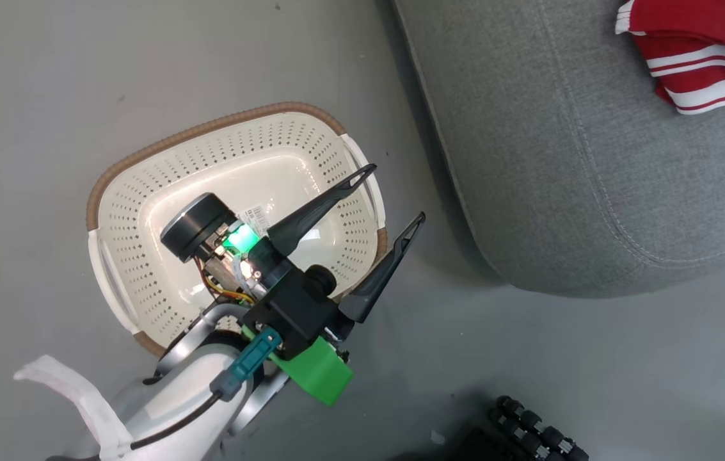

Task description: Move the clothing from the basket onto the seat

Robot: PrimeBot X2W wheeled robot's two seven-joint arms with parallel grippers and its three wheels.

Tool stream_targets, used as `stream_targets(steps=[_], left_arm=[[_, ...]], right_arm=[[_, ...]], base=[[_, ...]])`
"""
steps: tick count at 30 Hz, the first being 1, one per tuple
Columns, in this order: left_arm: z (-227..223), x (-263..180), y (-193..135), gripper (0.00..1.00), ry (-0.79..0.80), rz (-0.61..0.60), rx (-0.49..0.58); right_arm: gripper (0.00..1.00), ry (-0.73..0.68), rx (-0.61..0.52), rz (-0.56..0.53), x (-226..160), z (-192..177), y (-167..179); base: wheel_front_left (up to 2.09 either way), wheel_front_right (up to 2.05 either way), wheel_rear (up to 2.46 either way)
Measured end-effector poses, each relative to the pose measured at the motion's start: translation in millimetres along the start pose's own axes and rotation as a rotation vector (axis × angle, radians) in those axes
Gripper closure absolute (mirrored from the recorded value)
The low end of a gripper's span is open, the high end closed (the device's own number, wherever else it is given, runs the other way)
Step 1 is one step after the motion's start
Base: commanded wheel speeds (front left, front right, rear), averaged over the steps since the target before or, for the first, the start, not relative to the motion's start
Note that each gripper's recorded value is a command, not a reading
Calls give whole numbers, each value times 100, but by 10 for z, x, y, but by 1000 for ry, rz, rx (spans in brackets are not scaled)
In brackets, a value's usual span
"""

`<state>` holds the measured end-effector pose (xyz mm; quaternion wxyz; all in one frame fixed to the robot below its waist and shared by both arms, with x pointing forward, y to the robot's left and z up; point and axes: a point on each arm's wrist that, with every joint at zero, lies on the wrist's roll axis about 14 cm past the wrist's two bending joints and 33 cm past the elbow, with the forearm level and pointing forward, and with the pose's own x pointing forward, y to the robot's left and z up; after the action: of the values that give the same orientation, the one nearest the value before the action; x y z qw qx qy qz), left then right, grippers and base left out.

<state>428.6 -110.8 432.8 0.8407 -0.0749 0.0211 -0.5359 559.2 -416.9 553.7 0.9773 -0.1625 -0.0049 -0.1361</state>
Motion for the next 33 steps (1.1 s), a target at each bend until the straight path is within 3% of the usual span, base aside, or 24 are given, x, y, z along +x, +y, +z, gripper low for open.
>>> stream_targets(steps=[6,9,10,19,33], left_arm=[[-85,-59,113,0,15,37,-5],[-9,-54,140,0,-11,64,-4],[8,-52,135,0,-13,66,-3],[223,-108,68,0,-63,112,-5],[589,-548,328,0,-113,382,14]], right_arm=[[100,184,113,-11,-245,-851,246],[33,230,174,-61,-391,-1025,180],[0,231,191,-70,-423,-1035,177],[0,190,271,-108,-836,-951,171],[0,15,333,9,-1541,-329,776]], base=[[0,0,0],[0,0,0],[0,0,0],[0,0,0],[0,0,0]])
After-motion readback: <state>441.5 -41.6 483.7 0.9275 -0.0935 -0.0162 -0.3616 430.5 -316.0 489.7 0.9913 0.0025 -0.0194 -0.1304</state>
